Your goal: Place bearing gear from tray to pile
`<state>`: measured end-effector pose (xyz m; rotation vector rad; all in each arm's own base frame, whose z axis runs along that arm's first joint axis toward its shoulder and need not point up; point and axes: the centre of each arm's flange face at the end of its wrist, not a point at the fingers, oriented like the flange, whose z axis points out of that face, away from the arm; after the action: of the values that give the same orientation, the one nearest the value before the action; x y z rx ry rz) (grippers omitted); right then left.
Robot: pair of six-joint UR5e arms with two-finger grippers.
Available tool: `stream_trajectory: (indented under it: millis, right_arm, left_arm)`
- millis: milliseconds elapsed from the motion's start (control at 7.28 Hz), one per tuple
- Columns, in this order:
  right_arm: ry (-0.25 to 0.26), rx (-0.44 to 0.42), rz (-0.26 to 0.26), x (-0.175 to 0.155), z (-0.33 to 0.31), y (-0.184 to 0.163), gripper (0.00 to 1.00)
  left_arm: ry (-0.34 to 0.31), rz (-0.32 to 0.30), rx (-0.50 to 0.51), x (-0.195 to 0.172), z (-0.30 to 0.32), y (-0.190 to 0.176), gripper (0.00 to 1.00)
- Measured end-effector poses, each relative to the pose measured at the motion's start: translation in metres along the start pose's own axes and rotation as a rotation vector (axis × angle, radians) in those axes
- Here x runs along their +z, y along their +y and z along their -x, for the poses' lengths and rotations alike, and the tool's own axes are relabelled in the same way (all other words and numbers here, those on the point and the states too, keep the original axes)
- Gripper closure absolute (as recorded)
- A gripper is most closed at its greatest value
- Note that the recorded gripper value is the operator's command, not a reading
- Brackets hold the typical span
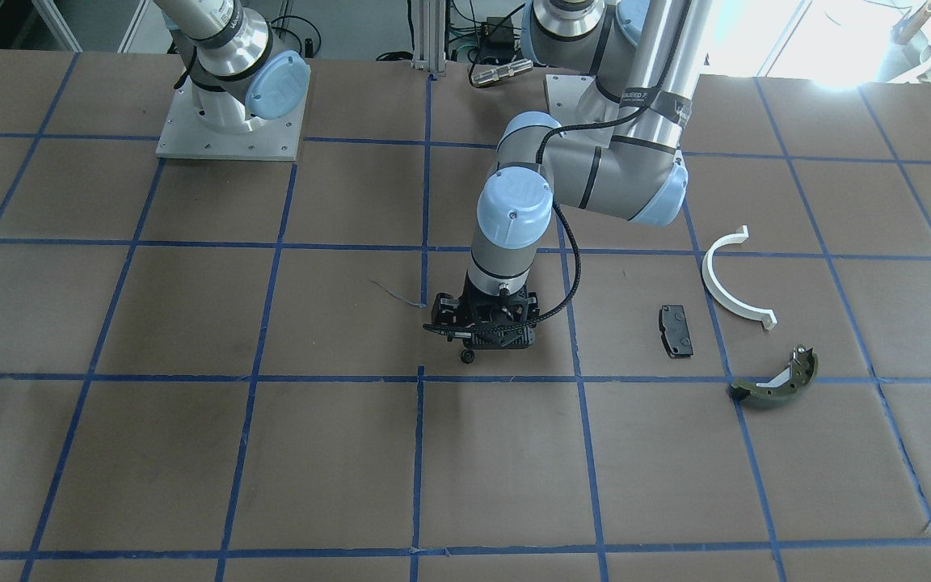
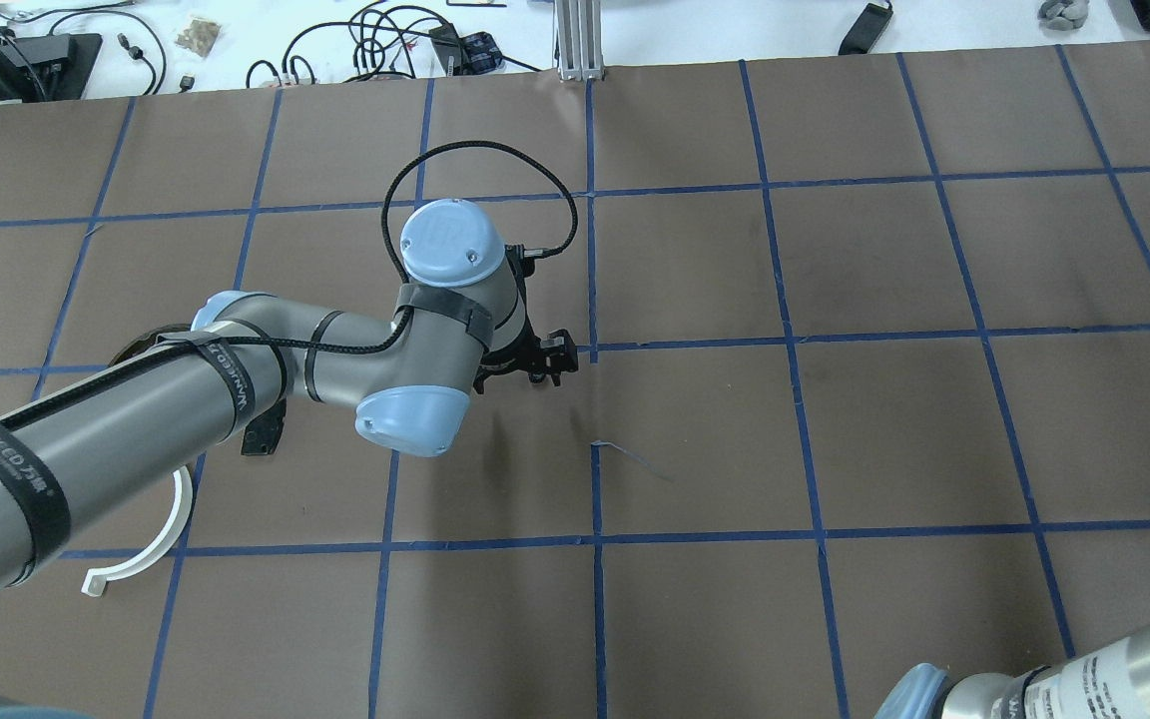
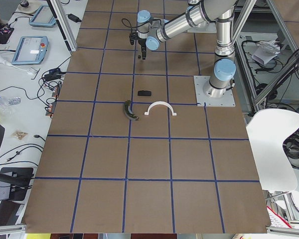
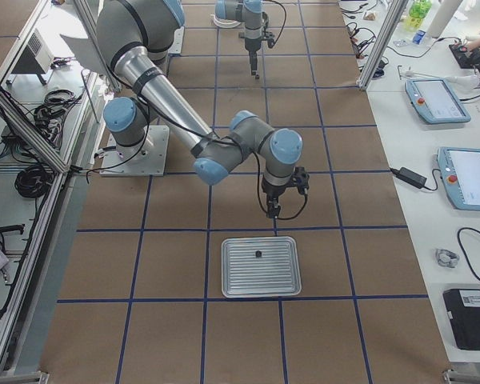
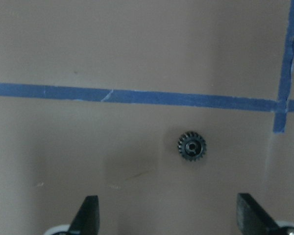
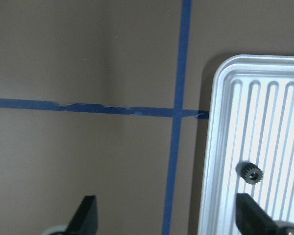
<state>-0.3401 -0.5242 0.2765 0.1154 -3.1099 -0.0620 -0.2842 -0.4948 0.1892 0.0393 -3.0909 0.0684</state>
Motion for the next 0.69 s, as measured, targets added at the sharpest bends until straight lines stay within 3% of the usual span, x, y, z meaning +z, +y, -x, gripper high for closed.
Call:
stream_trajectory:
  millis: [275,412,687]
  right_arm:
    - [-0.002,-0.028,-0.026,0.04,-0.045,0.0,0.01]
    - [-0.01,-0.055,-0.033,0.053,-0.058,-0.003,0.07]
    - [-0.022,-0.071,-0.023,0.068,-0.079,0.007,0.19]
  left_arm:
    - [0.001,-0.014,0.083,0.007,-0.019,-0.013,0.0]
    - [-0.002,-0.014,0.099,0.009,-0.022,-0.014,0.11]
    - [-0.014,-0.01,0.132,0.011,-0.021,-0.011,0.2]
